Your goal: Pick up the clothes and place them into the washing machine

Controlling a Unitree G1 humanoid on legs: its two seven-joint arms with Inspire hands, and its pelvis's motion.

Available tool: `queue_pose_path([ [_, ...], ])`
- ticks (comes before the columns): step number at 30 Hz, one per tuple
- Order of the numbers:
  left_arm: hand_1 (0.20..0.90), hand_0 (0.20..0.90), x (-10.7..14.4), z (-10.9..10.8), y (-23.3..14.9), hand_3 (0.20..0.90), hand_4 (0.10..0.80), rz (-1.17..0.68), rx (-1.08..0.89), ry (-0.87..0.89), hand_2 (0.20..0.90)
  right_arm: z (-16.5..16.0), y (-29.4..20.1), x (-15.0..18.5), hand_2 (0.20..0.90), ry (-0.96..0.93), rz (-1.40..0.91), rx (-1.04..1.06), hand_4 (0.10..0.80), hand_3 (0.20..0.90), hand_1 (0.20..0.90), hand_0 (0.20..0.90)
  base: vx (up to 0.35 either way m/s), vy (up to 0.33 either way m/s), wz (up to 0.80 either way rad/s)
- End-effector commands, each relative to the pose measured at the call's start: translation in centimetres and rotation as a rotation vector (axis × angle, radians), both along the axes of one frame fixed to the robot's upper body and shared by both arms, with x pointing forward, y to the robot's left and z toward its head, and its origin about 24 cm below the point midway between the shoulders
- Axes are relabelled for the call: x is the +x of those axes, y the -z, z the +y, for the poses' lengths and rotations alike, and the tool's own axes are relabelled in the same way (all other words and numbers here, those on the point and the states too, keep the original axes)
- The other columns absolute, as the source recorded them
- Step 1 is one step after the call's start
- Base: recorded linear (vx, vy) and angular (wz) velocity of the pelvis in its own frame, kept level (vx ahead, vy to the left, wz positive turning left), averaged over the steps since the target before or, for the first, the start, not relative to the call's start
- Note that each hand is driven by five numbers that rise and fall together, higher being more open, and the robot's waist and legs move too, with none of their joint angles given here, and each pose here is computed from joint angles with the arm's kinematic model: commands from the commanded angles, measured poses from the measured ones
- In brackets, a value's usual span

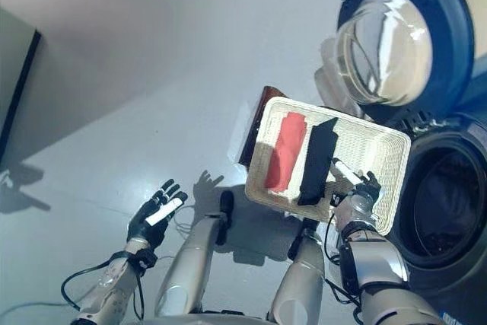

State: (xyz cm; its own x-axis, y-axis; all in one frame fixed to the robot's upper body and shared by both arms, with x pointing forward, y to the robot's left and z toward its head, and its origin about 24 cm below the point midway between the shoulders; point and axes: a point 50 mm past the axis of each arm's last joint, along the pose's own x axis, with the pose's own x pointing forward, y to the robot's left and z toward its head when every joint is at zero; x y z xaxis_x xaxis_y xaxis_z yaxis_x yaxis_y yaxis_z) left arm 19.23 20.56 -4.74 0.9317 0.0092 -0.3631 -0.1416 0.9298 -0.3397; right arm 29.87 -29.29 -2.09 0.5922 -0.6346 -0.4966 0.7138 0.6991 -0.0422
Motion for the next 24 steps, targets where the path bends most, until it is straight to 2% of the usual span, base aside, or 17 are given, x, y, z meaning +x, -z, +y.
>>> queue_pose_path([
  [1, 0.900, 0.900, 0.3, 2.2, -3.1, 0.900, 0.800, -0.156, 0.102, 0.023, 0.900, -1.3, -0.8, -0.1, 0.900, -0.006, 0.024, -0.090, 0.800, 0.900, 0.900, 0.900, -0.012, -0.031, 0.18],
  [11, 0.900, 0.900, 1.0, 2.5, -4.4, 0.900, 0.800, -0.205, 0.131, 0.015, 0.900, 0.4, 1.1, -0.8, 0.900, -0.042, 0.127, -0.089, 0.800, 0.900, 0.900, 0.900, 0.032, -0.041, 0.26],
  [18, 0.900, 0.900, 1.2, 2.7, -5.1, 0.900, 0.800, -0.222, 0.149, 0.021, 0.900, 0.6, 4.1, -4.0, 0.900, -0.268, 0.516, -0.306, 0.800, 0.900, 0.900, 0.900, 0.008, -0.024, 0.13],
  [22, 0.900, 0.900, 1.3, 2.9, -5.6, 0.900, 0.800, -0.236, 0.156, 0.019, 0.900, 0.4, 4.8, -5.0, 0.900, -0.320, 0.604, -0.331, 0.800, 0.900, 0.900, 0.900, -0.004, 0.010, 0.06],
  [23, 0.900, 0.900, 1.3, 2.9, -5.6, 0.900, 0.800, -0.239, 0.155, 0.017, 0.900, 0.3, 4.9, -5.1, 0.831, -0.330, 0.614, -0.335, 0.751, 0.831, 0.831, 0.831, 0.000, 0.000, 0.00],
  [24, 0.900, 0.900, 1.3, 3.0, -5.6, 0.900, 0.800, -0.238, 0.160, 0.014, 0.900, 0.2, 5.0, -5.3, 0.656, -0.342, 0.628, -0.341, 0.625, 0.656, 0.656, 0.656, 0.000, 0.000, 0.00],
])
